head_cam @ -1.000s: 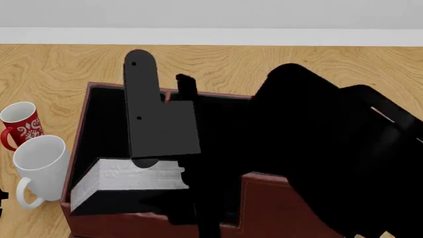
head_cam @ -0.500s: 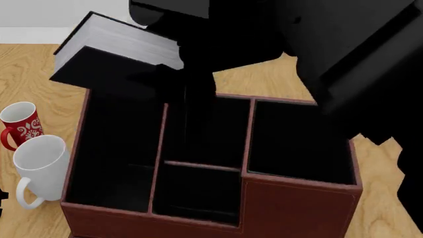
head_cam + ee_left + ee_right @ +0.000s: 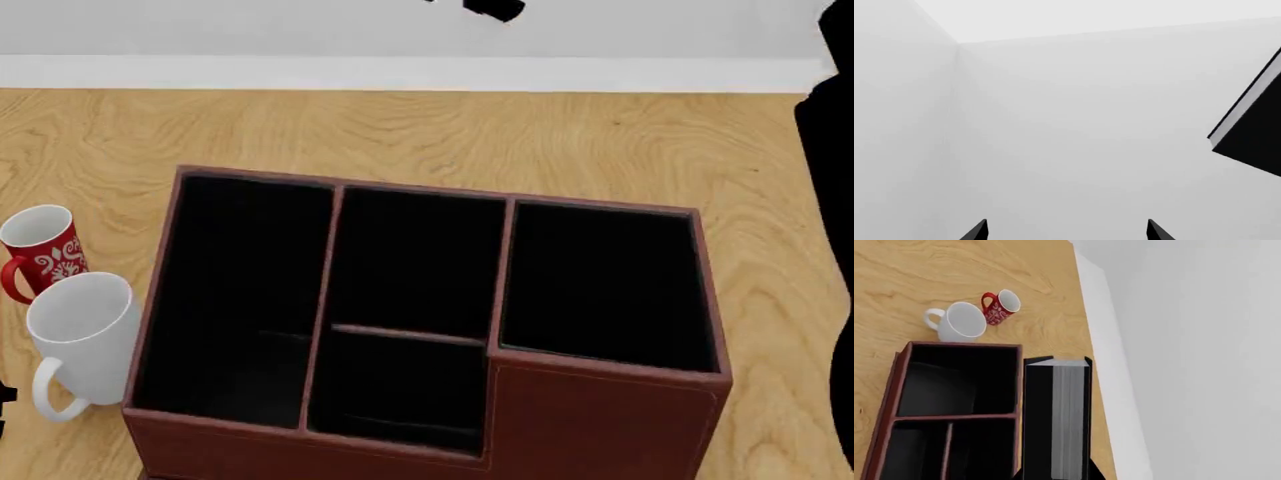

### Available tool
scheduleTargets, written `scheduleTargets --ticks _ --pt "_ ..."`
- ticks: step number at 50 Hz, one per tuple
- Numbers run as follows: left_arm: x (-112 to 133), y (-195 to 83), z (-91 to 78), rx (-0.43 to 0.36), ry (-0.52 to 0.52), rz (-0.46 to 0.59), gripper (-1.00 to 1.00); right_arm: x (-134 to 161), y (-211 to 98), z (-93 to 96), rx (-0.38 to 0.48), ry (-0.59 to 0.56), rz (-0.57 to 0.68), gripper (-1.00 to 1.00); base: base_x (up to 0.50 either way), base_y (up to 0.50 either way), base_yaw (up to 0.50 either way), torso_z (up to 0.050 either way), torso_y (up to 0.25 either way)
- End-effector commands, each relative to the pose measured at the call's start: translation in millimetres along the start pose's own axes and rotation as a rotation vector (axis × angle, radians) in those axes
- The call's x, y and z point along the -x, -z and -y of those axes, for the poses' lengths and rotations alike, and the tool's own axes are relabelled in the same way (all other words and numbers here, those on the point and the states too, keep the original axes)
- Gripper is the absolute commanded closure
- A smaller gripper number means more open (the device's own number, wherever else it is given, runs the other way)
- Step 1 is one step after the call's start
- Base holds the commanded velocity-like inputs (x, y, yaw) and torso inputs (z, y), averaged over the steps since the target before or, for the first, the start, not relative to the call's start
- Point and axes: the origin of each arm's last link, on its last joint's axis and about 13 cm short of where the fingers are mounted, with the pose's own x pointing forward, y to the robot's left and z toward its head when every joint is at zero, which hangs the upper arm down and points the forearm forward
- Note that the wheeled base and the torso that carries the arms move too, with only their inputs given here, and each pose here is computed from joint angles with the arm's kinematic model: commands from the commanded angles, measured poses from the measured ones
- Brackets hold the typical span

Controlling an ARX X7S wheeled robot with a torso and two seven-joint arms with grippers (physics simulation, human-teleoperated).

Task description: Pick up the book and place it in the right compartment of the caddy.

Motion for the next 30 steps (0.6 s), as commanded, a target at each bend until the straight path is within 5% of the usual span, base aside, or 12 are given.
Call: scheduleTargets --ticks 1,30 --pt "0 0 0.0 0.0 0.0 0.0 -1.0 36 -14 18.2 -0.007 0.038 -0.183 1.0 0.0 0.0 0.0 0.0 0.0" --pt "0 0 0.0 0.0 0.0 0.0 -1.0 48 20 6.3 -0.156 -0.072 -0.478 1.0 0.0 0.0 0.0 0.0 0.001"
